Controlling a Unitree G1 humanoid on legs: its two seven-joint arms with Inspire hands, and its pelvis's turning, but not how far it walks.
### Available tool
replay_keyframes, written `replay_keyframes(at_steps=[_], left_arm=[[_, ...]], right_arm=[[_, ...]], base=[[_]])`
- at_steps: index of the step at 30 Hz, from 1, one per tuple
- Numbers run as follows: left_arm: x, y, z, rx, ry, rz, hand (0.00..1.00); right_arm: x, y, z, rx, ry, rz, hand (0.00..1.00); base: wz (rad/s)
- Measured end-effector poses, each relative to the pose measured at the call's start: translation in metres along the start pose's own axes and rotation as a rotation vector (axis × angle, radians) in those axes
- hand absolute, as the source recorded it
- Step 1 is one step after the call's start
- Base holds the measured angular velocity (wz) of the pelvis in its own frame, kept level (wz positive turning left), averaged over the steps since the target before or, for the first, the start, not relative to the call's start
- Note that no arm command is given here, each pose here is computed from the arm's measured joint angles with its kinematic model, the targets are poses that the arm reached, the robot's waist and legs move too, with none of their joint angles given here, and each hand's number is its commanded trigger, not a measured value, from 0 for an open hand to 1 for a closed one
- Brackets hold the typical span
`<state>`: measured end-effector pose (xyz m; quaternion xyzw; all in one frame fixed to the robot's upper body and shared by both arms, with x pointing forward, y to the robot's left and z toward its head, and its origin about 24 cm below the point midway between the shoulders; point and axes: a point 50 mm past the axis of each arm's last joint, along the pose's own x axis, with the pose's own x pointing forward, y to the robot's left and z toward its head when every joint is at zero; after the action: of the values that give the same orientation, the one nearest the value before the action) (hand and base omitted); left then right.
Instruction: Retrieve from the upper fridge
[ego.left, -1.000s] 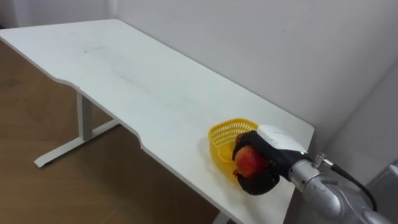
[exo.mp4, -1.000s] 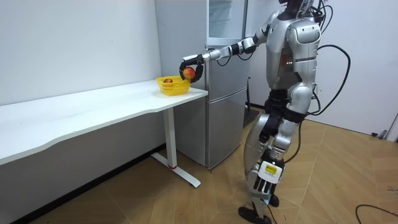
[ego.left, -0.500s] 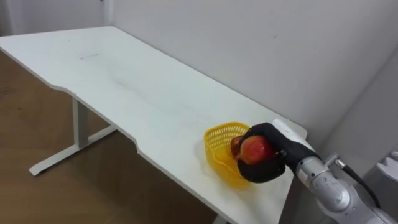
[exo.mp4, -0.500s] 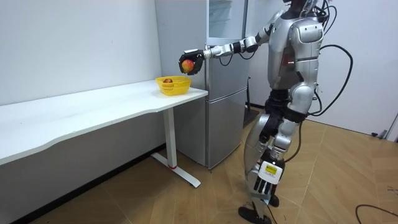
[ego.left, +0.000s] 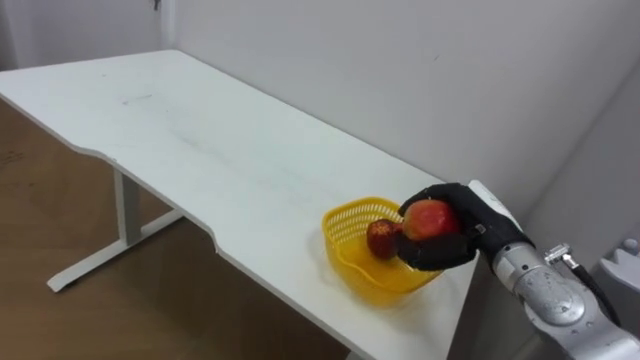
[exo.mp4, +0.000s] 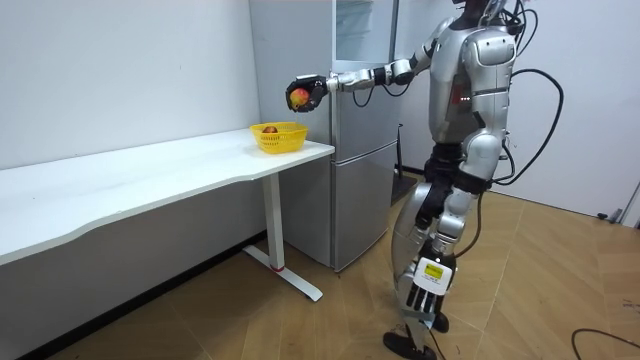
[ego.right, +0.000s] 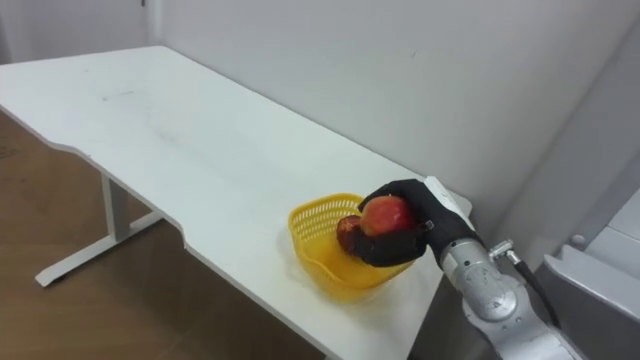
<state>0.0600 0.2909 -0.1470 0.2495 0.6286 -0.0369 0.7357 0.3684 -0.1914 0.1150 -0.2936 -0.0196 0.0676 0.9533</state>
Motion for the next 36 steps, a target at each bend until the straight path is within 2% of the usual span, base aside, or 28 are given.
replay_keyframes(at_steps=[7,17,32,33,34,36], left_arm=[[-0.001,-0.006,-0.006,-0.007,0.007,-0.006,0.0],[-0.002,-0.006,-0.008,-0.003,-0.005,-0.005,0.0],[-0.001,-0.005,-0.002,0.018,-0.021,-0.025,0.0],[-0.001,-0.004,0.0,0.018,-0.024,-0.023,0.0],[-0.001,-0.004,0.001,0.018,-0.027,-0.023,0.0],[-0.001,-0.003,0.004,0.017,-0.035,-0.019,0.0]], right_arm=[[0.0,0.0,0.0,-0.003,0.0,-0.002,1.0],[0.0,-0.006,-0.022,-0.019,0.103,-0.065,1.0],[0.01,-0.018,-0.016,-0.097,0.118,-0.13,1.0],[0.01,-0.018,-0.015,-0.101,0.117,-0.132,0.9],[0.01,-0.018,-0.015,-0.105,0.116,-0.132,0.0],[0.01,-0.018,-0.015,-0.118,0.115,-0.133,0.0]], base=[[0.0],[0.01],[0.03],[0.0],[0.0],[0.0]])
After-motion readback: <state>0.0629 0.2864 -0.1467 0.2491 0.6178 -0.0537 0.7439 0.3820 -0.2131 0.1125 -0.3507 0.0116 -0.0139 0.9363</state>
